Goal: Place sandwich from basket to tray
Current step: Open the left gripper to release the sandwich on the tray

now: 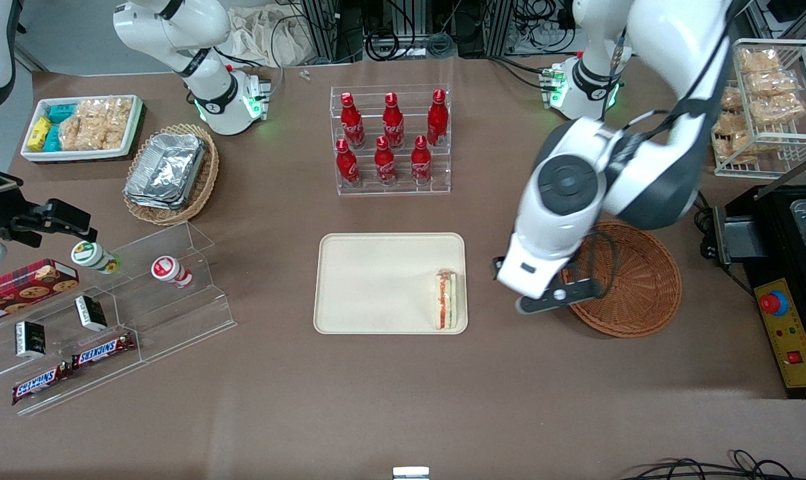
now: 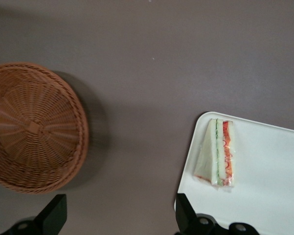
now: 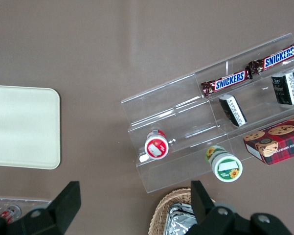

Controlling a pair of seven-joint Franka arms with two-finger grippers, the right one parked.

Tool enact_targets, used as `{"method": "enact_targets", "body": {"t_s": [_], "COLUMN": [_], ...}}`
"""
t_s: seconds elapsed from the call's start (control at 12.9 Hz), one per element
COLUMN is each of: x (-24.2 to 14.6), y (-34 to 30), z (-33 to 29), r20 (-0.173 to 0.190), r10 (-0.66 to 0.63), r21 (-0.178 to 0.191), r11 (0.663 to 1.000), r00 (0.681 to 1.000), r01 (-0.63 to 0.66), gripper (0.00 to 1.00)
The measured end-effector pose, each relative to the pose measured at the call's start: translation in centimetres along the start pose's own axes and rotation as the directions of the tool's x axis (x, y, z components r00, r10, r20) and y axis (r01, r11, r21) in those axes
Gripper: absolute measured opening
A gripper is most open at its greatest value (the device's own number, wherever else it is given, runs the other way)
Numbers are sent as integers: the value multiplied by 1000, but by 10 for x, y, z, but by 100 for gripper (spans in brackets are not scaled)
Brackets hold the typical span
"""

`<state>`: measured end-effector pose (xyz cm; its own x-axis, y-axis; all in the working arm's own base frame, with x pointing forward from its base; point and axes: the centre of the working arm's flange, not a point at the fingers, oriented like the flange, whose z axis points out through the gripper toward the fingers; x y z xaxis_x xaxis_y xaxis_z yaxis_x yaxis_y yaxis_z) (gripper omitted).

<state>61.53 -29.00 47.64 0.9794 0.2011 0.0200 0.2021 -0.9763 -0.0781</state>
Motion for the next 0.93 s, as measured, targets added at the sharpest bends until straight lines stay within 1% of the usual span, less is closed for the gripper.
{"method": "enact_targets", "body": {"t_s": [0.08, 0.31, 0.39, 0.47, 0.7, 0.78, 0.93], "x": [3, 12, 16, 23, 52, 59, 64], "y": [-22, -71, -84, -104, -175, -194, -220], "z": [-16, -45, -46, -44, -34, -33, -36], "r20": [13, 7, 16, 33, 76, 84, 92], "r10": [2, -1, 17, 37, 72, 87, 131], "r21": [-4, 1, 9, 16, 14, 8, -16], "r11": [1000, 1000, 1000, 999, 997, 996, 991], "r00": [1000, 1000, 1000, 999, 994, 993, 987], "r01": [-2, 1, -17, -37, -74, -88, -130], "gripper": [100, 100, 100, 100, 100, 100, 100]}}
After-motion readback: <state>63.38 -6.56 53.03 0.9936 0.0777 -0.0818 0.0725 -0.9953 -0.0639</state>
